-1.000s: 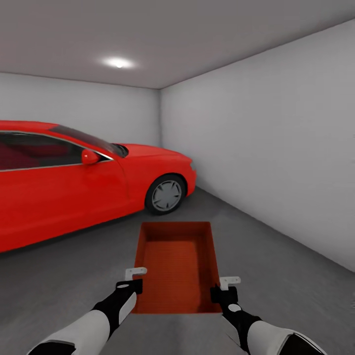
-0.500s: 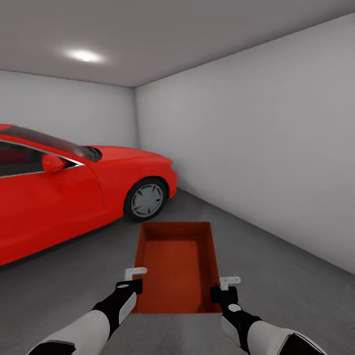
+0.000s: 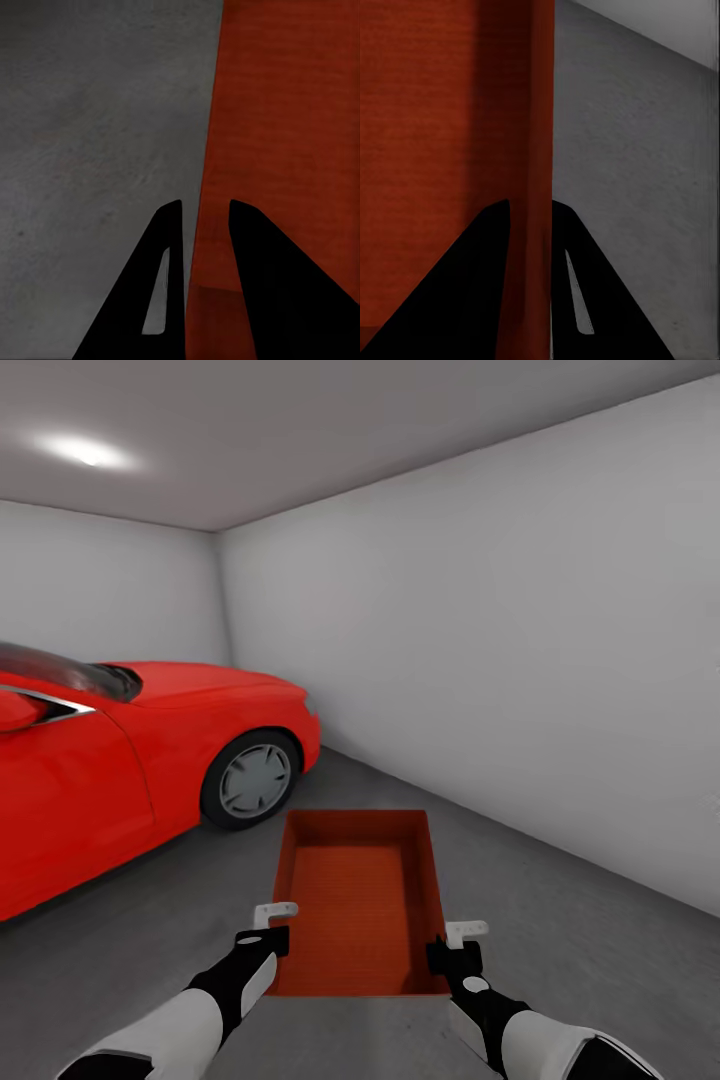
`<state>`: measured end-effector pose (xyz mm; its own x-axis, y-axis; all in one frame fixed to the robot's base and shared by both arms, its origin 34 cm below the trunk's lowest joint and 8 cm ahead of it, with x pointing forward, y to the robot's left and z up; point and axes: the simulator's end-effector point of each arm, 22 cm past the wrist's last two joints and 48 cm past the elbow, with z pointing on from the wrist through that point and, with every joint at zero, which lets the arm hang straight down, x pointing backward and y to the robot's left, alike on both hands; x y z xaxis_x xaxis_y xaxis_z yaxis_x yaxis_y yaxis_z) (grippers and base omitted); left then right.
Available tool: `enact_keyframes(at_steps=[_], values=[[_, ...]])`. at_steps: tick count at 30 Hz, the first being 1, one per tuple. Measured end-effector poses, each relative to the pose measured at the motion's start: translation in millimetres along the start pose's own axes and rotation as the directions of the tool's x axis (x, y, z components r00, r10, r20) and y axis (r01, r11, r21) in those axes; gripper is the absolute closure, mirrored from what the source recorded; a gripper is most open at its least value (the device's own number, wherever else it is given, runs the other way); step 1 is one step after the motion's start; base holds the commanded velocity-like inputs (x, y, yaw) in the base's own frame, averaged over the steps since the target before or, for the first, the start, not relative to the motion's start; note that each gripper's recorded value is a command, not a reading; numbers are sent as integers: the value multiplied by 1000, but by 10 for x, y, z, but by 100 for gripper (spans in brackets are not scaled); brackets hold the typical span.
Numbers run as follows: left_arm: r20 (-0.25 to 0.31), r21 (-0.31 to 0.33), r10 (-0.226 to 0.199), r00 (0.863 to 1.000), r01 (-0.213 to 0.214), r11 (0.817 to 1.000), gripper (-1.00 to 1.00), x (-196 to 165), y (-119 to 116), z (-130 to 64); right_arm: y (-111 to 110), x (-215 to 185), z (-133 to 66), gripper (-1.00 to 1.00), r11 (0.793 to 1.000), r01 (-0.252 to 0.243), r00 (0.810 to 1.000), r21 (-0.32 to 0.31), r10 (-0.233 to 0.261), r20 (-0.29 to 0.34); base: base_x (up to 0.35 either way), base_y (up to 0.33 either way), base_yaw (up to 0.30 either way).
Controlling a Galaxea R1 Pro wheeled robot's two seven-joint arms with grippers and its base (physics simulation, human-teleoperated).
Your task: Move the two storage containers from the living room to the garage. In the garage, place one container on the floor and stack the other container on top of it (either order is fine).
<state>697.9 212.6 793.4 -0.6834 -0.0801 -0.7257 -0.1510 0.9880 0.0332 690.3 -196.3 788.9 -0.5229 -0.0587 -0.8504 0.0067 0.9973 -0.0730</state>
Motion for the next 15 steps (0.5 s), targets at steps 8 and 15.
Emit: enact_keyframes(at_steps=[8, 15], values=[[0, 0, -1, 1000, 1, 1000, 100, 0, 0, 0, 0, 0, 0, 100, 1000, 0, 1000, 0, 0, 0, 316, 108, -283], [0, 0, -1, 1000, 1, 1000, 100, 0, 0, 0, 0, 0, 0, 100, 1000, 0, 1000, 0, 0, 0, 316, 108, -283]])
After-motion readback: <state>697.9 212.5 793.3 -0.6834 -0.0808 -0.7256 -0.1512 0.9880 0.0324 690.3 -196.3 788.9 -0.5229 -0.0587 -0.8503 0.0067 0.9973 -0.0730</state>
